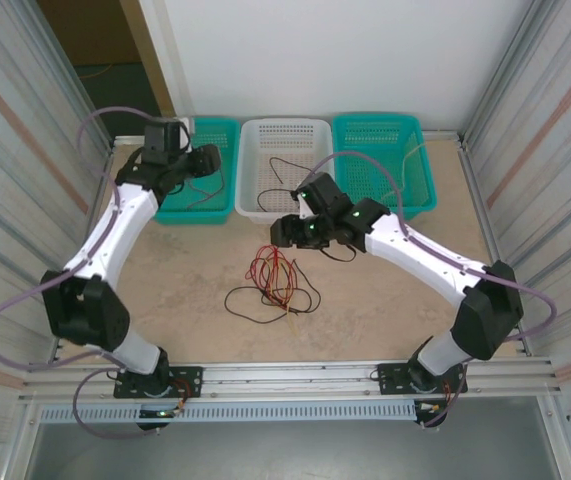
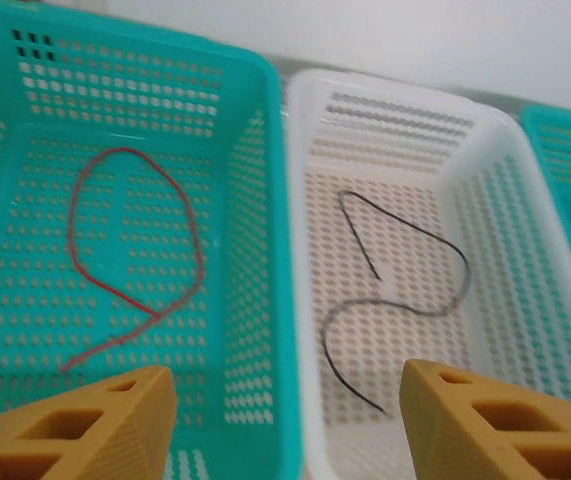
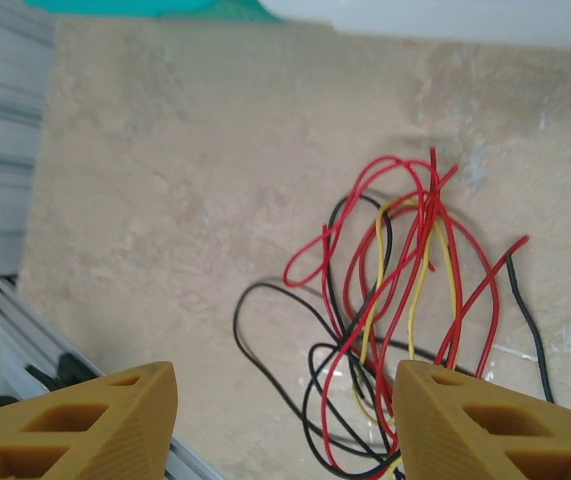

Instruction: Untangle the cables

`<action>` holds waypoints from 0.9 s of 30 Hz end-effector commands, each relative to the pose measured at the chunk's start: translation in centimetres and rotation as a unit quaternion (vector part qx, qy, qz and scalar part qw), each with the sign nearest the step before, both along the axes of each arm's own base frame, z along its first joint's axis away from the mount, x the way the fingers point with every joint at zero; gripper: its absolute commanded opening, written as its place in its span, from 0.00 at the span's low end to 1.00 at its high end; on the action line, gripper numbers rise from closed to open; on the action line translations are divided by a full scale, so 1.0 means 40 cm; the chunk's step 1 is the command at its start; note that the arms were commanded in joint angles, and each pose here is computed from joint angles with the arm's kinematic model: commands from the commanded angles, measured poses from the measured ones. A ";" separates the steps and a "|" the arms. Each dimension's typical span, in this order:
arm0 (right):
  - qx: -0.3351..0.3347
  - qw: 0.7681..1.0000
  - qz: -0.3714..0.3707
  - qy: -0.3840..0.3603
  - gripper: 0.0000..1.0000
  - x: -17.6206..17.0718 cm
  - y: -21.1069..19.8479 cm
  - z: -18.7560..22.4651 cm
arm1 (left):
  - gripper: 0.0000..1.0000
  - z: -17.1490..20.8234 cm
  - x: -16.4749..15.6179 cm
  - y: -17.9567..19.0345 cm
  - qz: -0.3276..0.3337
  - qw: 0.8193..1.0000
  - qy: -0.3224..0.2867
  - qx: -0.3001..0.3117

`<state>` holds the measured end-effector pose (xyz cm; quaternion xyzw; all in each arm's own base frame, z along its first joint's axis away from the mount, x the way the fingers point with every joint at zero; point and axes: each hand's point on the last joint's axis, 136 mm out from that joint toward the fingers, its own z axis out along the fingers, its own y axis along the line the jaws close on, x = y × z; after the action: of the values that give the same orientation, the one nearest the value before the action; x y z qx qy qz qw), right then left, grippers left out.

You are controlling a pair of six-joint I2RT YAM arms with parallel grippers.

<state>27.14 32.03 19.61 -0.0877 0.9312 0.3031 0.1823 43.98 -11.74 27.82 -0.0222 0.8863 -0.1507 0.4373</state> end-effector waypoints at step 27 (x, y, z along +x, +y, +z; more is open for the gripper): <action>-0.241 0.967 0.034 0.072 0.34 -0.061 -0.053 -0.332 | 0.30 -0.193 -0.368 -0.119 -0.067 0.979 0.099 -0.162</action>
<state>25.13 31.06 7.84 -0.1408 0.9793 0.1130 0.0914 29.06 -15.41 19.70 -0.0531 0.8957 -0.2970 0.3266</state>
